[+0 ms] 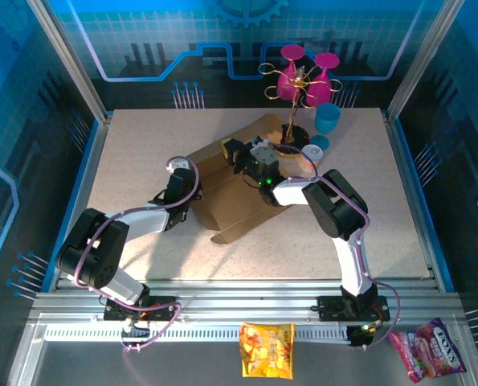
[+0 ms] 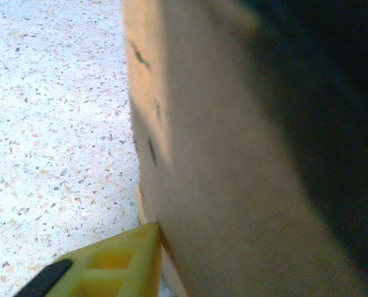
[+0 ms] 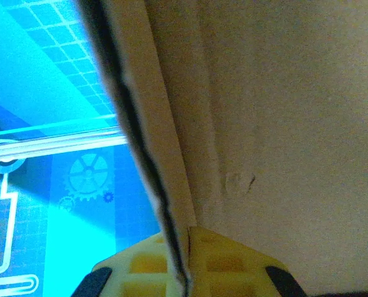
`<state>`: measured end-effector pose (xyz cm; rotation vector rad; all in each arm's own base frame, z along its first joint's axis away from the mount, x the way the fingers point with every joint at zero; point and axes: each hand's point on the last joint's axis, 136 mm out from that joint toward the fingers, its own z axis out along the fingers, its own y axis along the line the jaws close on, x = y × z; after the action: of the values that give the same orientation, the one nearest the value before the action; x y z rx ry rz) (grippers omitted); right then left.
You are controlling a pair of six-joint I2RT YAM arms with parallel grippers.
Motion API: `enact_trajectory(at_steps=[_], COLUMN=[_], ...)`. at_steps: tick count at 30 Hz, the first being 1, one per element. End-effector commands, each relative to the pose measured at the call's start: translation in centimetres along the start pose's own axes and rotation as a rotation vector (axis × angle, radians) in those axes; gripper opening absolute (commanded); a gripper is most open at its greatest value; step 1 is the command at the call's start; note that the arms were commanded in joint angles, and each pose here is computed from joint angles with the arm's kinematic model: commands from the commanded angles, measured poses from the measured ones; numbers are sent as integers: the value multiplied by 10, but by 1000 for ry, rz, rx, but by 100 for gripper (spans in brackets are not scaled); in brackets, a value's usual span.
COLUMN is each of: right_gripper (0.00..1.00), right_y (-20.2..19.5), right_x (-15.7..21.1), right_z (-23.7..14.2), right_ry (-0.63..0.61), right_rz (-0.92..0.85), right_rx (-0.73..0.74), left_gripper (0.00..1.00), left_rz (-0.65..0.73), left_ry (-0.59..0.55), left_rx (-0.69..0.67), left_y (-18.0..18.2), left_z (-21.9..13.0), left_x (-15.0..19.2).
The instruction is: Fold the paper box
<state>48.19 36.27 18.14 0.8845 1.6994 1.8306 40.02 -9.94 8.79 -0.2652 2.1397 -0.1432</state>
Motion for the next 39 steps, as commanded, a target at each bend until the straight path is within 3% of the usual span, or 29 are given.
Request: enact_trajectory(at_steps=[1, 8, 20, 30, 33, 39], right_gripper=[0, 0, 0, 41, 51, 60], right_y=[-2, 1, 15, 39, 49, 68], right_x=[26, 26, 26, 20, 18, 13], right_z=[2, 4, 5, -10, -19, -45], right_ry=[58, 49, 3, -47, -56, -67], right_rz=[28, 38, 27, -33, -50, -100], right_rx=[30, 27, 21, 25, 35, 70], left_gripper=[21, 0, 0, 0, 0, 0], left_rz=[-26, -42, -13, 67, 26, 78], left_ry=[-62, -40, 11, -8, -11, -8], left_rx=[31, 3, -131, -102, -82, -58], left_y=[-15, -14, 11, 21, 29, 26], left_z=[3, 8, 0, -25, -31, -36], left_x=[-26, -27, -22, -27, -31, -42])
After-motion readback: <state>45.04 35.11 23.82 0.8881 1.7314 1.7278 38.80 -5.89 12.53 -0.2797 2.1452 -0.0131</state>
